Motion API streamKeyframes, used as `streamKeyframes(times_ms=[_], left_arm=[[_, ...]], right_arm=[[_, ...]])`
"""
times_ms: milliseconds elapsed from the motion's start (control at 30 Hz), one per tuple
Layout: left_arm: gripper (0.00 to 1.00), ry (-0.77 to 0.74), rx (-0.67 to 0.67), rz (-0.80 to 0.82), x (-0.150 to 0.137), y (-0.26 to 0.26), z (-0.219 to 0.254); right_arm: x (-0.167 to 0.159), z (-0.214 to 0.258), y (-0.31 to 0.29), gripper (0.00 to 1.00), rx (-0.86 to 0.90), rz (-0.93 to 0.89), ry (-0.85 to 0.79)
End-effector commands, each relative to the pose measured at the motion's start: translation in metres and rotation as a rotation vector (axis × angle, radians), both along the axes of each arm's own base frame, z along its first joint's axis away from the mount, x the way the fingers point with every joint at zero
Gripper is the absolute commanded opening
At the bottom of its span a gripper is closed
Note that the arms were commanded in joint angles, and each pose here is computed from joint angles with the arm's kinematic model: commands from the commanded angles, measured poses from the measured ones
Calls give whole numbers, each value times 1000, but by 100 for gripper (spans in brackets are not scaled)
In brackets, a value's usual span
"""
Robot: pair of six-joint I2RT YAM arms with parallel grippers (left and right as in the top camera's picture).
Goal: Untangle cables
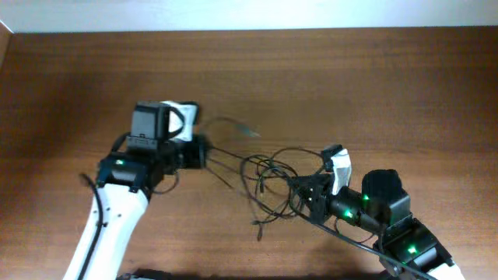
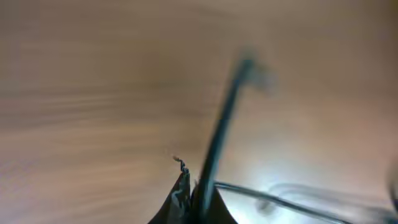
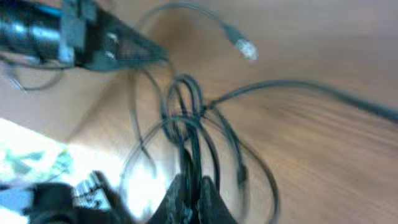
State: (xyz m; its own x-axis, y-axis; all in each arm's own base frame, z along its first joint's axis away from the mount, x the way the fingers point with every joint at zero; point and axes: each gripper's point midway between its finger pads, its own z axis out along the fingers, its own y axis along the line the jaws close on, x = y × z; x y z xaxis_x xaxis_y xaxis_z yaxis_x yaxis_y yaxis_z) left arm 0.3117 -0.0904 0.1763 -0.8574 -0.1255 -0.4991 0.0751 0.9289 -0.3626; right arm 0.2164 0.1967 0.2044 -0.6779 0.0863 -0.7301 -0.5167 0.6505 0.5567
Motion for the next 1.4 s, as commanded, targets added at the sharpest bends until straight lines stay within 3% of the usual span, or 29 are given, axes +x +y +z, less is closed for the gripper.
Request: streamKeyframes(times_ms=[0, 100, 167, 200, 267, 300, 333, 367, 400, 433, 467, 500, 533, 600, 767, 800, 833, 867, 900, 967, 1000, 1067, 1200, 1367], left_arm=[[0, 3, 246, 609, 13, 129, -7], [0, 35, 87, 766, 14, 125, -8], [0, 23, 85, 807, 15, 130, -6], [0, -16, 176, 877, 13, 150, -2], [4, -99, 409, 1043, -1, 195, 15], [0, -98, 399, 1042, 0, 194, 15], [0, -59, 287, 969, 7, 174, 6], [0, 17, 21, 736, 22, 115, -4], [0, -16, -185, 354, 35, 50, 13], [0, -116, -270, 70, 36, 13, 35], [0, -194, -315, -119, 31, -9, 51], [0, -191, -316, -125, 30, -9, 51], [0, -191, -344, -149, 27, -14, 54], [0, -230, -557, -362, 5, -47, 88], [0, -194, -581, -290, 11, -44, 88], [0, -197, -560, -268, 15, -41, 86], [0, -199, -543, -251, 17, -39, 83], [0, -203, -522, -230, 20, -36, 81], [0, -206, -477, -184, 26, -28, 75], [0, -170, -222, 76, 45, 20, 39], [0, -103, 41, 327, 41, 77, 11], [0, -17, 204, 634, 21, 129, -4], [0, 16, 210, 723, 18, 137, -12], [0, 210, 263, 697, 23, 136, -76]], right_arm=[[24, -10, -44, 4, -148, -257, -39], [27, -29, -65, 4, -246, -355, 5], [26, -55, -103, 4, -325, -584, 136], [23, -67, -124, 4, -358, -711, 199], [24, -67, -128, 5, -360, -739, 196], [24, -67, -127, 5, -347, -745, 205], [25, -65, -119, 5, -303, -721, 218], [26, -61, -105, 10, -248, -663, 222], [24, -59, -92, 12, -209, -605, 237], [19, -58, -78, 14, -171, -533, 263], [12, -57, -54, 32, -112, -410, 311], [10, -61, -40, 46, -90, -341, 345], [15, -73, -35, 49, -104, -330, 378], [34, -97, -11, 60, -108, -258, 417], [43, -159, 74, 72, -12, 64, 465], [38, -159, 86, 72, 11, 118, 456], [34, -163, 91, 59, 3, 133, 452], [34, -164, 91, 16, -7, 127, 449], [34, -165, 89, 4, -13, 126, 448], [37, -163, 76, 4, -25, 96, 471], [40, -148, 61, 4, -30, 72, 453], [40, -109, 40, 4, -22, 50, 369], [7, -2, -16, 4, 33, -20, 59], [1, 5, -89, 4, -96, -377, -41]])
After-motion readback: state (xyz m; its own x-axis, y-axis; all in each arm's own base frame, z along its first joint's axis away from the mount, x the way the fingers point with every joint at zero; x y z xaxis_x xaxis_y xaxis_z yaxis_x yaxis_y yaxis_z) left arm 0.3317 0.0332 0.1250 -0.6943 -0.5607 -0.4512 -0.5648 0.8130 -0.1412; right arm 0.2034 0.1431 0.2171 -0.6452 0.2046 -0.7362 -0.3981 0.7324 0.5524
